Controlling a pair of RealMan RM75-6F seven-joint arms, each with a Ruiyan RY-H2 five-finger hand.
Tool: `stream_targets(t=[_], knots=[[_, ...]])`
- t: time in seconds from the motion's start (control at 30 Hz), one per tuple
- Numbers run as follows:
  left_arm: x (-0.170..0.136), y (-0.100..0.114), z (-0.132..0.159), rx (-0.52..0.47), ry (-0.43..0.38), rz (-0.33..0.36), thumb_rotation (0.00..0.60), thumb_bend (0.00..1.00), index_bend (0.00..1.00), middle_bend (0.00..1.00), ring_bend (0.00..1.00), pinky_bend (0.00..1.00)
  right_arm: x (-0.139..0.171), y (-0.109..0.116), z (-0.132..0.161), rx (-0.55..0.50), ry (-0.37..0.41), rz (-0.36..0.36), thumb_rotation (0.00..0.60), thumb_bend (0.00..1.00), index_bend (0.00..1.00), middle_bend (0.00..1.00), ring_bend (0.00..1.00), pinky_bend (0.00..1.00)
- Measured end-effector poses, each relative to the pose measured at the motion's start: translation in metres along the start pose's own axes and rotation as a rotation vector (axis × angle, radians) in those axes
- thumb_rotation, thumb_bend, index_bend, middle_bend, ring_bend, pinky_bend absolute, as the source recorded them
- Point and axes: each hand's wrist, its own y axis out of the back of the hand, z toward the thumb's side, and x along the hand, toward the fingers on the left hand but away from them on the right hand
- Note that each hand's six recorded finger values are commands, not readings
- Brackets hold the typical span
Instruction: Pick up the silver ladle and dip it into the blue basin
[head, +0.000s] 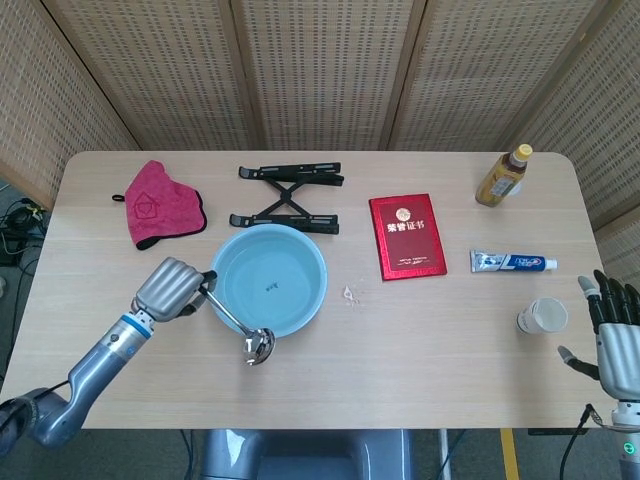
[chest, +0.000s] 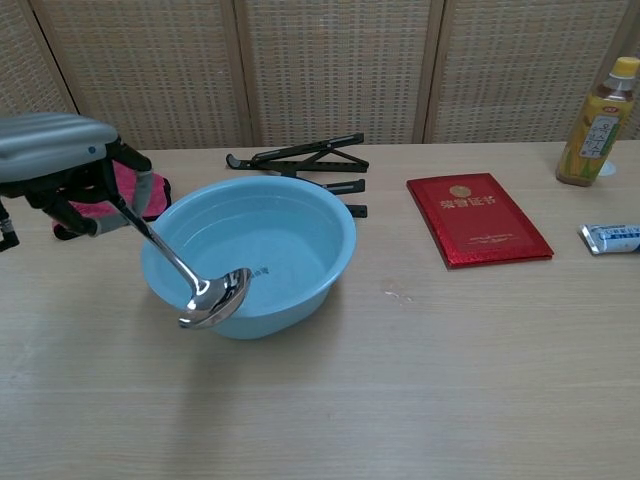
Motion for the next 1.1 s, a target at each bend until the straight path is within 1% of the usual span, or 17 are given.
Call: stream_targets(t=[0.1, 0.2, 0.37, 0.53, 0.63, 0.7, 0.8, 1.1], knots=[[0.017, 0.013, -0.001, 0.056, 0.026, -0.006, 0.6, 0.62, 0.78, 0.93, 0.93, 1.0, -0.001, 0.0, -0.002, 0.001, -0.006, 0.0, 0.6, 0.0, 0.0, 0.0, 0.0, 0.0], [0.034, 0.022, -0.002, 0.096, 0.056, -0.02, 0.6, 0.62, 0.78, 0.93, 0.93, 1.0, -0.002, 0.001, -0.003, -0.001, -0.012, -0.002, 0.6, 0.0, 0.0, 0.0, 0.0, 0.0], [0.057, 0.027, -0.004, 0.111, 0.097, -0.044, 0.6, 0.62, 0.78, 0.93, 0.93, 1.0, -0.003, 0.002, -0.004, -0.005, -0.016, -0.002, 0.6, 0.0, 0.0, 0.0, 0.0, 0.0], [0.08, 0.018, -0.009, 0.153, 0.135, -0.067, 0.6, 0.62, 0.79, 0.93, 0.93, 1.0, -0.006, 0.001, -0.009, -0.012, -0.035, 0.004, 0.6, 0.0, 0.0, 0.0, 0.0, 0.0], [0.093, 0.011, -0.01, 0.225, 0.145, -0.083, 0.6, 0.62, 0.79, 0.93, 0.93, 1.0, -0.007, 0.001, -0.012, -0.015, -0.042, 0.004, 0.6, 0.0, 0.0, 0.0, 0.0, 0.0], [0.1, 0.007, -0.008, 0.285, 0.141, -0.095, 0.6, 0.62, 0.79, 0.93, 0.93, 1.0, -0.008, 0.001, -0.013, -0.019, -0.045, 0.004, 0.6, 0.0, 0.0, 0.0, 0.0, 0.0], [0.11, 0.0, 0.0, 0.337, 0.13, -0.108, 0.6, 0.62, 0.79, 0.93, 0.93, 1.0, -0.008, 0.002, -0.015, -0.025, -0.051, 0.003, 0.6, 0.0, 0.0, 0.0, 0.0, 0.0], [0.125, -0.01, 0.02, 0.416, 0.102, -0.119, 0.6, 0.63, 0.79, 0.93, 0.93, 1.0, -0.009, 0.005, -0.02, -0.044, -0.06, -0.001, 0.6, 0.0, 0.0, 0.0, 0.0, 0.0]])
